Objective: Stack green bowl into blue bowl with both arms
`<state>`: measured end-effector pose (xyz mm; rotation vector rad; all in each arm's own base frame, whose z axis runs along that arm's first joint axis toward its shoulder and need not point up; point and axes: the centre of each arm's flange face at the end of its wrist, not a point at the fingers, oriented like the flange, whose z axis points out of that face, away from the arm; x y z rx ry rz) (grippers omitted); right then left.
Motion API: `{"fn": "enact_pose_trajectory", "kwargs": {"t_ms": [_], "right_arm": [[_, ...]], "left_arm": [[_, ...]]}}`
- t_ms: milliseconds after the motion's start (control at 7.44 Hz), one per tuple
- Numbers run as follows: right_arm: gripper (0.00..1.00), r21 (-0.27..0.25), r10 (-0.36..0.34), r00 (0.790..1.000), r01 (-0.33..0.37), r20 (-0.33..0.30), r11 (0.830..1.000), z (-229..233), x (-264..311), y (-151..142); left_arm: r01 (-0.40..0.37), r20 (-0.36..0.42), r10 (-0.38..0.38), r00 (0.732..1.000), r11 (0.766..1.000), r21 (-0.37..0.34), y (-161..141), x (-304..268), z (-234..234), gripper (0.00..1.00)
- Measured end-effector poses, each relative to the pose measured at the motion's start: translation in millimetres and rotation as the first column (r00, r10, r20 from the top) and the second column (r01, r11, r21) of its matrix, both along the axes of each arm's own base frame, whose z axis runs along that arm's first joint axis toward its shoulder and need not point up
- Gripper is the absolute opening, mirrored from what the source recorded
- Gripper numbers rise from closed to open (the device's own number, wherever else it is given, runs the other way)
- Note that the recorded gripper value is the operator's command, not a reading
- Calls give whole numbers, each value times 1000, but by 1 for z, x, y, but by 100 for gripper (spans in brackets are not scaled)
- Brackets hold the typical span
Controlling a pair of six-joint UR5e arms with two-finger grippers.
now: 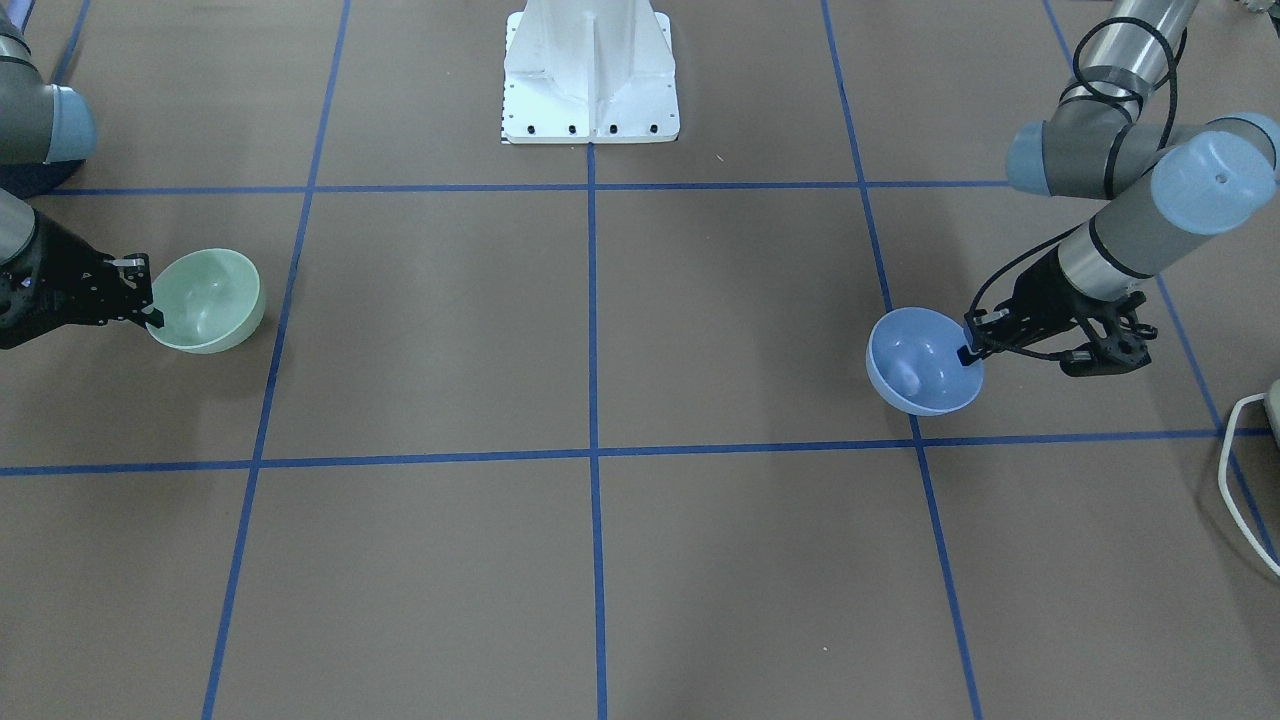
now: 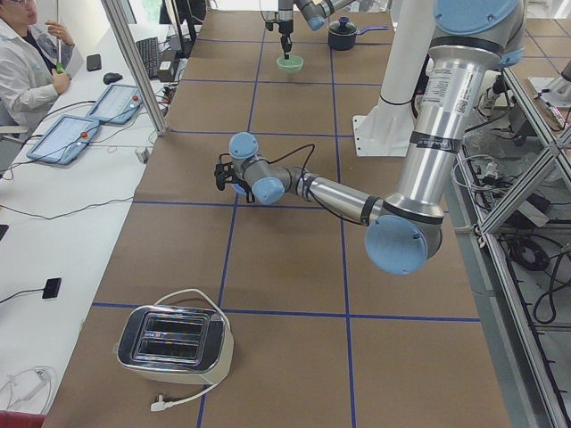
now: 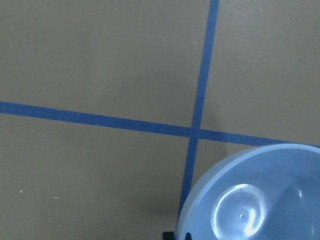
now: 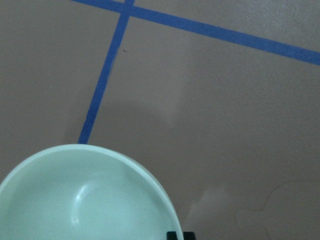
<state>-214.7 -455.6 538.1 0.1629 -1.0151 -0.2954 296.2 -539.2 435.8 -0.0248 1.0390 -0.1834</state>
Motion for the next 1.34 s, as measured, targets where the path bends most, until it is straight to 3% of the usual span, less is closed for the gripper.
{"fn": "enact_pose_trajectory", "kwargs": {"t_ms": [403,806,1343], "right_arm": [[0,-30,15,1000,-15,6,999,-72,-10,-29],[0,-74,28,999,-30,-16,997,-158,-31,-57],[0,-154,80,997,-80,-4,985,-237,-84,-62]], "left_arm": [[-15,-12,15,1000,998,-58,1,76,-95,0],[-44,14,44,999,999,-30,52,182,-163,0],[-82,44,83,996,997,-11,82,245,-206,0]]}}
